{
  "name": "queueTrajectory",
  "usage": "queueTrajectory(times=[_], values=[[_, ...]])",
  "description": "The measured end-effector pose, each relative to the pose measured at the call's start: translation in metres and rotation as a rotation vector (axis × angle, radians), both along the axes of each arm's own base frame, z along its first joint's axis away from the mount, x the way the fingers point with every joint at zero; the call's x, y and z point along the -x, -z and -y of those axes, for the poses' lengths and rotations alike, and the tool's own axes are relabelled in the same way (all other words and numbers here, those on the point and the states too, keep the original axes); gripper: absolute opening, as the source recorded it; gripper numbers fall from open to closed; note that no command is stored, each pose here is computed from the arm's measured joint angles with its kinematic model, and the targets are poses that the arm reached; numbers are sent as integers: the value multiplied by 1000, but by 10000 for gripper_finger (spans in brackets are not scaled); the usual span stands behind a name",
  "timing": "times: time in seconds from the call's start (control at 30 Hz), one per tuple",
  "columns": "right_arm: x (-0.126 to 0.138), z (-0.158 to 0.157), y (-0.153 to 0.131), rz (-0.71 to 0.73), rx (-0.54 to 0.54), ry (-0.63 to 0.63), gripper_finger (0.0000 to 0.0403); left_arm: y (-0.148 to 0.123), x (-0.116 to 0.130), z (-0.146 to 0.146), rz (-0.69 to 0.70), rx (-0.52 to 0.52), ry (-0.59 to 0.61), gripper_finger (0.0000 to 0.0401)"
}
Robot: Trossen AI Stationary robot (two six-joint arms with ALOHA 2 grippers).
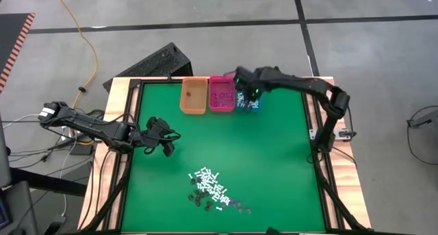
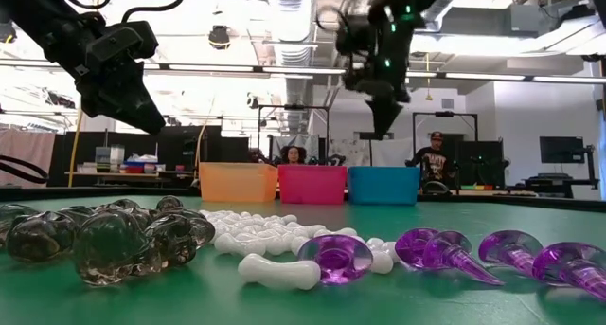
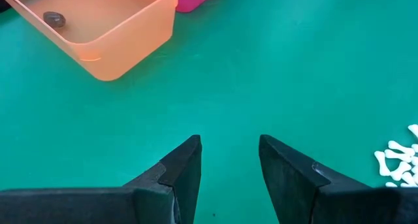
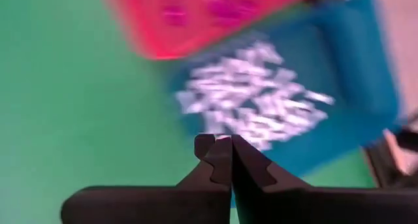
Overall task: Sort Halloween decoration
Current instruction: Put the white bone toy into the blue bin
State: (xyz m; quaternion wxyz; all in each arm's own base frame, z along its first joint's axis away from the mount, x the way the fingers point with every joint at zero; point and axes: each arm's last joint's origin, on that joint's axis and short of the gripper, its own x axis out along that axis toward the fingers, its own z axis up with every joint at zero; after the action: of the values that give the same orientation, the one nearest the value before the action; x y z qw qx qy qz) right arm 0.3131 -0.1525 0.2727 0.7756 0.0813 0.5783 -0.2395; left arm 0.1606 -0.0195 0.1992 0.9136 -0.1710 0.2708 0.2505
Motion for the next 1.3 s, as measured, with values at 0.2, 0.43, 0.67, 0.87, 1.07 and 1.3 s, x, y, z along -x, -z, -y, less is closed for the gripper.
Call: queueTrajectory(times=[0.2,0.43,0.67,0.87,1.07,1.3], values=[[18,45,2,55,-14,124,93,0,0,0,-2,-6,3,144],[8,43,-1,135,17,99,186,0,0,0,-1,-5,2,144],[-33,-32,-3,241,-108,-119,193,0,0,0,-1,-6,2,144],[-68,-143,-12,393,-29,-286,181,0,0,0,0,-6,3,144],[-71,-230,-16,499,65,-410,171,0,0,0,0,-7,3,144],[-80,-277,28,372,43,-653,170,0,0,0,2,-8,7,144]])
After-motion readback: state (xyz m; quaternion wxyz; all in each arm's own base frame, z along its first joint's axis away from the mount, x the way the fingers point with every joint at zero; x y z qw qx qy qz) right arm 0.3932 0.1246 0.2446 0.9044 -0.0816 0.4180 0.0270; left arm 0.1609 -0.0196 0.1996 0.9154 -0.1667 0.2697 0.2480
